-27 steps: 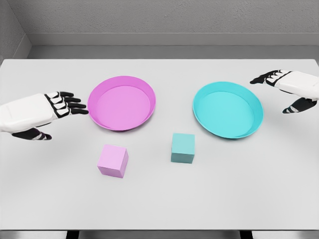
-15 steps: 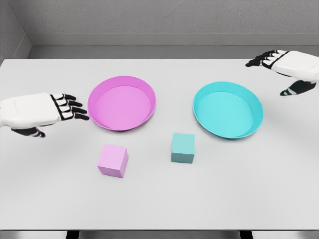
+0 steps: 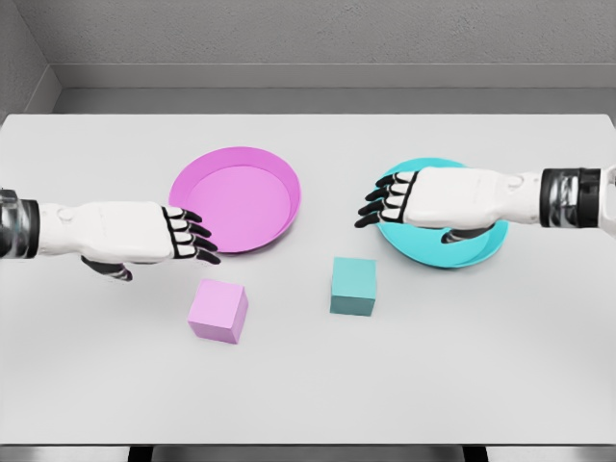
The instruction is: Place the blocks in the corresponding plates according to their colors
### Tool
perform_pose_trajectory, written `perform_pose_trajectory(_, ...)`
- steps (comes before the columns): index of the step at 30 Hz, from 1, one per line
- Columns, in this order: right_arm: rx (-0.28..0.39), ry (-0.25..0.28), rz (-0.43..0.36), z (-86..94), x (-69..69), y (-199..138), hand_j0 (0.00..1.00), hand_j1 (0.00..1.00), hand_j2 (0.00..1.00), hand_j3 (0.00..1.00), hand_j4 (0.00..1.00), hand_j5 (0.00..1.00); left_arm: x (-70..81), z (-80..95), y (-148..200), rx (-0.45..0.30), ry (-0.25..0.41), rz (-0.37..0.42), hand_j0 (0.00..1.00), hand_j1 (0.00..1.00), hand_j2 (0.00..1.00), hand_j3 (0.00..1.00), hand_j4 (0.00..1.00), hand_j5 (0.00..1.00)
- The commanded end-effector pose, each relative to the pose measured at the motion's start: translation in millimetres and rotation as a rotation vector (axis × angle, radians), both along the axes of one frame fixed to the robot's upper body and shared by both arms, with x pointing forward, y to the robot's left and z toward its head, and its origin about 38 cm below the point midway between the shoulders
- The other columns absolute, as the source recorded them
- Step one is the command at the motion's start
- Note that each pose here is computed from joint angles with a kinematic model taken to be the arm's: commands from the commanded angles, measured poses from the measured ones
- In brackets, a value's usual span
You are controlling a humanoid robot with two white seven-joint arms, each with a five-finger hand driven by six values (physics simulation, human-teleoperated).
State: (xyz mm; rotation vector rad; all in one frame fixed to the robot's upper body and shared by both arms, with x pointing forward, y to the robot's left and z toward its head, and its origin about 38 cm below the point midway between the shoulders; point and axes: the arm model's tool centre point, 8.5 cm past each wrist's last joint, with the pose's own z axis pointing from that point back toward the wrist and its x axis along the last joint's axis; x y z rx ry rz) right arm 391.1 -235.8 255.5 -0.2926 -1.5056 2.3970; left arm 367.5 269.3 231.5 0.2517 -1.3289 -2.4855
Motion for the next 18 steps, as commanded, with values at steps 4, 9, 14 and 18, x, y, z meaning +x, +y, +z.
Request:
perform_pose_trajectory(4,-0.004,0.013,0.042,-4.6,-9.5,11,1.00,1.00,1.00,1.00,1.00,1.00,-3.1,-16.0,-37,-0.047,0.044,-0.078,1.00,1.00,1.00,1.00,1.00,1.00)
perform_pose_trajectory(9,-0.010,0.038,0.064,-14.5,-13.2,18,1.00,1.00,1.00,1.00,1.00,1.00,-4.4,-19.3,-42,-0.045,0.054,-0.090,1.00,1.00,1.00,1.00,1.00,1.00)
perform_pose_trajectory(14,0.001,0.039,0.075,-14.6,-13.3,24,1.00,1.00,1.00,1.00,1.00,1.00,-7.3,-25.4,-42,-0.038,0.072,-0.095,1.00,1.00,1.00,1.00,1.00,1.00)
perform_pose_trajectory(18,0.003,0.057,0.103,-21.8,-16.2,35,1.00,1.00,1.00,1.00,1.00,1.00,-10.2,-31.6,-46,-0.033,0.090,-0.107,1.00,1.00,1.00,1.00,1.00,1.00)
